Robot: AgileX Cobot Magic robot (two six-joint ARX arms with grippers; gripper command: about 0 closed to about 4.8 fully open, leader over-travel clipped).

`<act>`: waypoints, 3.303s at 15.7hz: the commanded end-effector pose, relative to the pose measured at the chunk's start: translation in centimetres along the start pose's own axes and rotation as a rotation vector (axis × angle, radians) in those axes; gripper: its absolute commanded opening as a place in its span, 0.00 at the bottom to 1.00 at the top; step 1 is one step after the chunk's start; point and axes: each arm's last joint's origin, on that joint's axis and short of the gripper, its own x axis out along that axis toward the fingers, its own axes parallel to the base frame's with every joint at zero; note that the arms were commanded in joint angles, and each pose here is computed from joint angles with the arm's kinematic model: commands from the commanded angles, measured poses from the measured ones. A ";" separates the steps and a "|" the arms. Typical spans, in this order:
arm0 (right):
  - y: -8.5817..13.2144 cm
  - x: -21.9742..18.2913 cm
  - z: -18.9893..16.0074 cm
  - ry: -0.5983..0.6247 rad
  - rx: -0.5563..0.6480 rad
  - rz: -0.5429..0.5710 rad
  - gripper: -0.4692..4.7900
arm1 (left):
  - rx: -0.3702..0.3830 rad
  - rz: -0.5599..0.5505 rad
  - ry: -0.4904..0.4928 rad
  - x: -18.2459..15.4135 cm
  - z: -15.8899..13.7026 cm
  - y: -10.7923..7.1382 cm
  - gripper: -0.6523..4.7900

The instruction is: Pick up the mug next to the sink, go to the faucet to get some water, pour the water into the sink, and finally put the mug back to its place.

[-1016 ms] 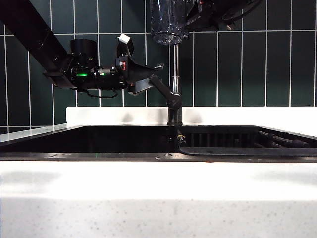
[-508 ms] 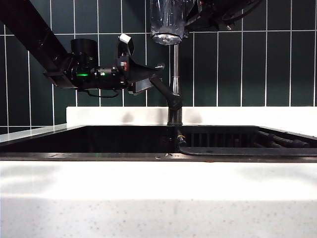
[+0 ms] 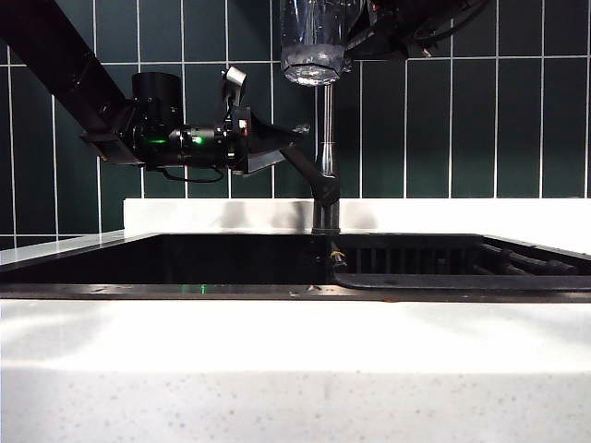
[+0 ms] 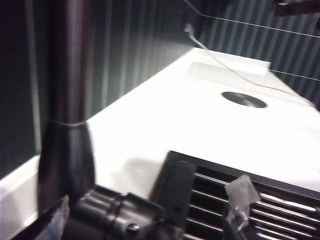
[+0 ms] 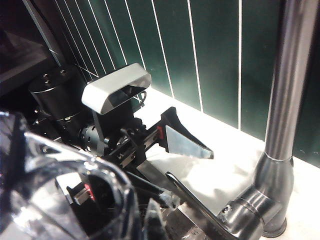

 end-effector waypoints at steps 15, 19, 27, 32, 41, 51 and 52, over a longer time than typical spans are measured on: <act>0.2 -0.2 0.7 -0.033 -0.024 0.006 0.08 | -0.007 0.040 0.018 0.2 -0.9 0.3 0.86; 0.2 -0.2 0.7 -0.032 -0.024 0.008 0.08 | -0.003 0.068 0.014 0.4 -0.9 0.2 0.86; 0.2 -0.2 0.7 -0.032 -0.024 0.008 0.08 | 0.003 0.213 0.000 0.4 -0.9 0.7 0.86; 0.2 -0.2 0.7 -0.033 -0.024 0.008 0.08 | 0.012 0.483 -0.029 0.1 -0.8 1.4 0.86; 0.2 -0.2 0.7 -0.032 -0.028 0.008 0.08 | 0.039 0.158 -0.015 0.3 -0.5 0.5 0.85; 0.2 -0.2 0.5 -0.011 -0.027 0.012 0.08 | 0.052 -0.087 -0.111 -5.8 4.4 0.4 0.77; 0.2 -0.2 0.4 -0.007 -0.027 0.012 0.08 | 0.073 -0.144 -0.099 -6.1 5.1 -0.3 0.58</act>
